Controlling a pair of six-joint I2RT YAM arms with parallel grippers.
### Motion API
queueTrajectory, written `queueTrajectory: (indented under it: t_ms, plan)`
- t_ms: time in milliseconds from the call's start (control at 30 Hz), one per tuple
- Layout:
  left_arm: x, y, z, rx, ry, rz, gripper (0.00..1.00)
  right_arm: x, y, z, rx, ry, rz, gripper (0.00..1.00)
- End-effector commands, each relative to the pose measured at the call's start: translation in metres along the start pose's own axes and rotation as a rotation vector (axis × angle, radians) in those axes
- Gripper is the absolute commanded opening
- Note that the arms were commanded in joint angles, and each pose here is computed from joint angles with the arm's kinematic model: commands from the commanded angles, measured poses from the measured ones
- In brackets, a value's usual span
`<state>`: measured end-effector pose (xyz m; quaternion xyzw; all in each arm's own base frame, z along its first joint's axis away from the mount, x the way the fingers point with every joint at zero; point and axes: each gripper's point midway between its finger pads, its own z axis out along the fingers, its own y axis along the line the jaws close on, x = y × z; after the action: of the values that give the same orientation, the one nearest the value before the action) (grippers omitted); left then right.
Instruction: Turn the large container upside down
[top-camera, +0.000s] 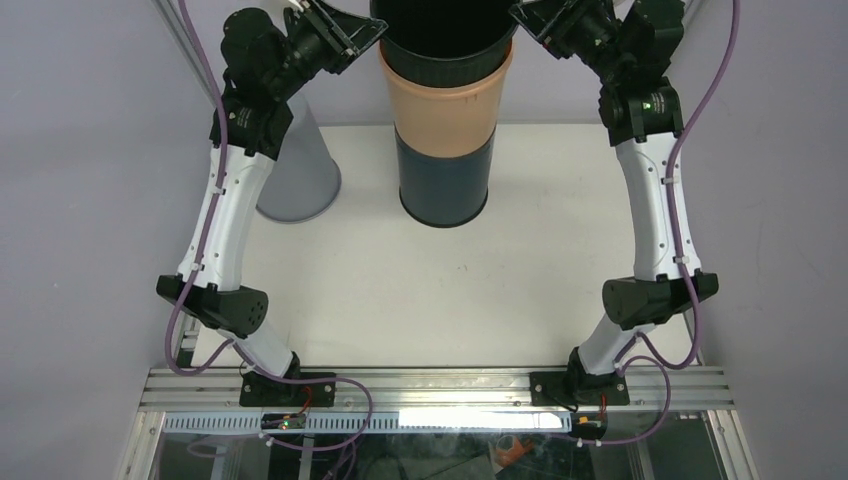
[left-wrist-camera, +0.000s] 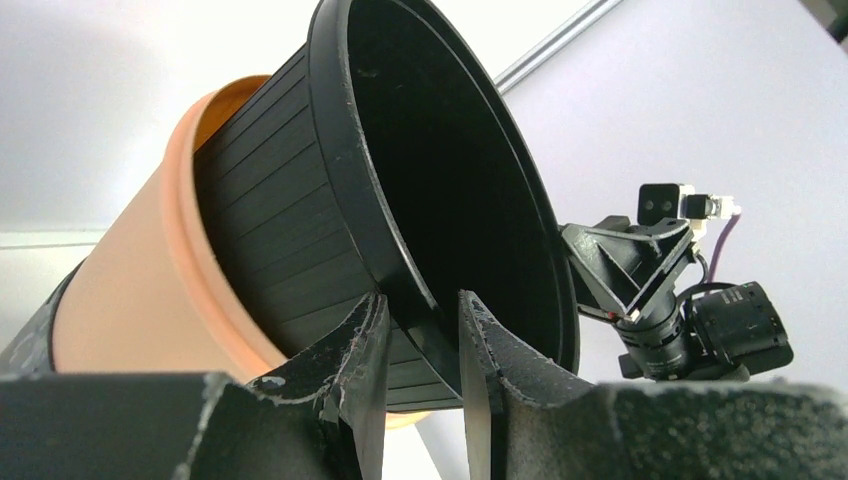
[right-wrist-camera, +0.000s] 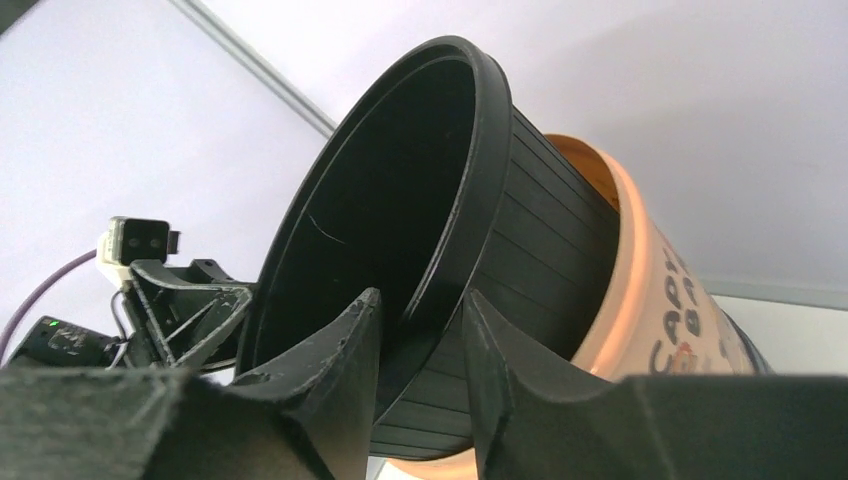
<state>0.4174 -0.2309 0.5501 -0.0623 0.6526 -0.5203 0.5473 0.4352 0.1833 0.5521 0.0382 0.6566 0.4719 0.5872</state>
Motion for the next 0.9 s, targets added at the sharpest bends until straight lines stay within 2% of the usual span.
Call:
queueTrajectory:
  t_ms: [0, 233, 400, 533, 633, 733, 867]
  plan:
    - [-0.03, -0.122, -0.059, 0.342, -0.104, 0.149, 0.0, -0.032, 0.111, -0.055, -0.301, -0.094, -0.161, 0.43]
    - [-0.02, -0.128, -0.075, 0.389, -0.108, 0.191, 0.0, -0.025, 0.094, -0.048, -0.253, -0.078, -0.124, 0.58]
    - [-0.01, -0.131, -0.081, 0.435, -0.079, 0.216, 0.0, -0.024, 0.084, -0.043, -0.213, -0.076, -0.137, 0.61]
    - [-0.008, -0.142, -0.097, 0.478, -0.088, 0.286, 0.0, -0.028, 0.064, -0.04, -0.093, -0.07, -0.214, 0.64]
    - [-0.001, -0.146, -0.105, 0.516, -0.073, 0.335, 0.0, -0.022, 0.057, -0.038, -0.071, -0.033, -0.234, 0.64]
    - [0.009, -0.141, -0.103, 0.536, -0.04, 0.35, 0.0, -0.013, 0.051, -0.034, -0.067, 0.004, -0.216, 0.6]
    - [0.014, -0.138, -0.102, 0.541, -0.028, 0.36, 0.0, -0.012, 0.052, -0.034, -0.074, 0.007, -0.216, 0.59]
